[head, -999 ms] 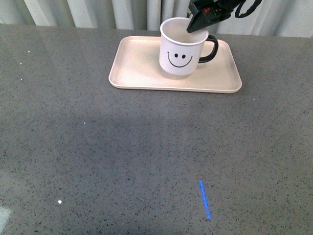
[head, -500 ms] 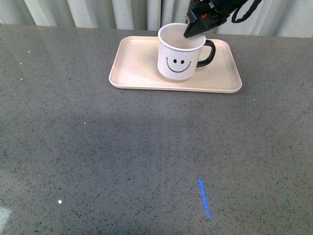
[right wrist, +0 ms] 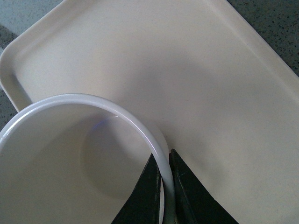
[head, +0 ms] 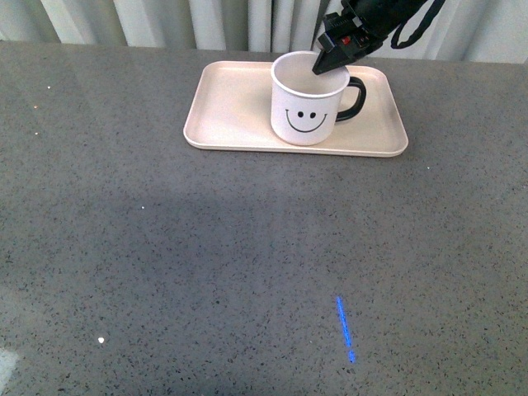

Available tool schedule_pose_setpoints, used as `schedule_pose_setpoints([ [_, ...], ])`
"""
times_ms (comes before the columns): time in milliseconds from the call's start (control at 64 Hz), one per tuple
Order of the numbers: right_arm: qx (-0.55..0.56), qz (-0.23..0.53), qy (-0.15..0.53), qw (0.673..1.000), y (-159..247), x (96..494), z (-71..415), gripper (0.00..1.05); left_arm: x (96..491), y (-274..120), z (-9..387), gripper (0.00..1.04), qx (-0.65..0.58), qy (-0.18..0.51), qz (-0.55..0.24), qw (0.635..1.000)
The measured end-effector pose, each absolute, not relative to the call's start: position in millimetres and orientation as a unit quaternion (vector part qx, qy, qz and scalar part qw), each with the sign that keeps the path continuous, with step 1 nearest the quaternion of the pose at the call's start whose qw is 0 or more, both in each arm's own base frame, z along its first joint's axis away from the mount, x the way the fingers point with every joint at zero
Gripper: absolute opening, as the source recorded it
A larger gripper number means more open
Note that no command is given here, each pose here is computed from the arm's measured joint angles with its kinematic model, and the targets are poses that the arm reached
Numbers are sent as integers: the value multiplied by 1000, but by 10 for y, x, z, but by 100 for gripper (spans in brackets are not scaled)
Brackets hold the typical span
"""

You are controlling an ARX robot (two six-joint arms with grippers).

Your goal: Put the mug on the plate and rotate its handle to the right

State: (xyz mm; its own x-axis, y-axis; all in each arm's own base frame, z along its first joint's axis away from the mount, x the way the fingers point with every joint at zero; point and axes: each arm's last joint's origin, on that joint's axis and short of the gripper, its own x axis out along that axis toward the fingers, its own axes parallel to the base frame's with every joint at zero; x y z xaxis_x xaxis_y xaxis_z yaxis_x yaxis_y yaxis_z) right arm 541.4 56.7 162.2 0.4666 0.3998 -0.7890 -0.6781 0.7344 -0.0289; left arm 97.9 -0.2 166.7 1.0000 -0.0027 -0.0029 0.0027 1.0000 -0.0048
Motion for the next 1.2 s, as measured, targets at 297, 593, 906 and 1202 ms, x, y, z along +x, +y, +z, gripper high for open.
schedule_pose_setpoints([
  [297, -172, 320, 405, 839, 543, 5424, 1600, 2, 979, -2, 1667, 95, -2, 1, -1, 1000],
  [593, -172, 320, 405, 839, 543, 5424, 1600, 2, 979, -2, 1667, 96, -2, 1, -1, 1000],
  [906, -176, 323, 408, 835, 544, 5435, 1595, 56, 979, -2, 1667, 96, -2, 2, -1, 1000],
  [1202, -180, 323, 392, 842, 546, 5451, 1754, 95, 979, -2, 1667, 96, -2, 1, -1, 1000],
])
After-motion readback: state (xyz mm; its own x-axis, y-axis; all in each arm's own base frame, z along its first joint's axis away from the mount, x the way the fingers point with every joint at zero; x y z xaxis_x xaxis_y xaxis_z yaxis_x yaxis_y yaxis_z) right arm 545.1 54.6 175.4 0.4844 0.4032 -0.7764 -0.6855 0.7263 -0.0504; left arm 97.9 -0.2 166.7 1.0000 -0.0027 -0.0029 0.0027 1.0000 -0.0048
